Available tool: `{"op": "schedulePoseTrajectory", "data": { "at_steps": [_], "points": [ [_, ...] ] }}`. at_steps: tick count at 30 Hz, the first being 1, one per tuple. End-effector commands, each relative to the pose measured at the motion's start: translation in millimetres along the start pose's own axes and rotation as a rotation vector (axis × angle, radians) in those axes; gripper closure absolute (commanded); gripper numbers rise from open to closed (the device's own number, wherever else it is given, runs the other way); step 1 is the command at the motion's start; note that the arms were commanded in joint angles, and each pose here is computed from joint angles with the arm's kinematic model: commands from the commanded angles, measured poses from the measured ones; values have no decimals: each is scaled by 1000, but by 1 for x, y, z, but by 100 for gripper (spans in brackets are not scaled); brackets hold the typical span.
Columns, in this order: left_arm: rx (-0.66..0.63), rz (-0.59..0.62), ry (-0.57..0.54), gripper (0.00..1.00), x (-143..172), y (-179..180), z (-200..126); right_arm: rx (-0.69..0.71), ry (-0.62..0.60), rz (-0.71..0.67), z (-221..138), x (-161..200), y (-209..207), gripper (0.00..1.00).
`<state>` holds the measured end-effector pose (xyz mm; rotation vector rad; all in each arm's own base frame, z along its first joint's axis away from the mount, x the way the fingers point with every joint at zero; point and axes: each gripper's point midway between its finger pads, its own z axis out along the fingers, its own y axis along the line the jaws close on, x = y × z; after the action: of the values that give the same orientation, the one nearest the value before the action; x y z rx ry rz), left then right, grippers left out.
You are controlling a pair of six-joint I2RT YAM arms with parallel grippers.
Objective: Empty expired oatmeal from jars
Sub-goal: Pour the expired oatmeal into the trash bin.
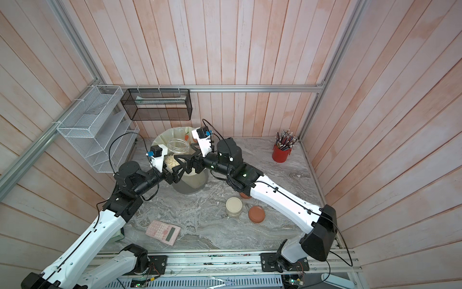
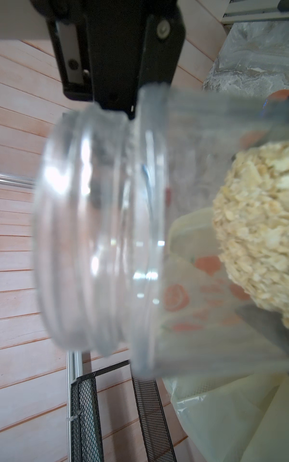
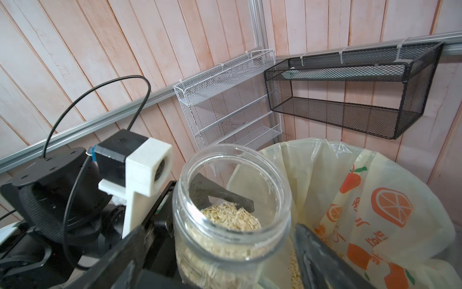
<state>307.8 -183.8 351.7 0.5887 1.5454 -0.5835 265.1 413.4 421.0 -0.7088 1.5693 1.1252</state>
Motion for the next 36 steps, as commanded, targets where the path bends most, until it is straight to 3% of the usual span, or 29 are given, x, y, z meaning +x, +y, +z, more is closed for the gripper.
{"op": "schedulePoseTrajectory", "data": {
  "at_steps": [1, 20, 36],
  "points": [
    [29, 72, -141, 96, -46, -3, -5, -29, 0, 4, 12, -5, 2, 7],
    [47, 86, -194, 96, -52, 17, 0, -59, 43, 79, 71, 6, -15, 5],
    [62, 60, -193, 96, -49, 29, 5, -105, -9, 119, 79, -10, -22, 5]
  ]
}}
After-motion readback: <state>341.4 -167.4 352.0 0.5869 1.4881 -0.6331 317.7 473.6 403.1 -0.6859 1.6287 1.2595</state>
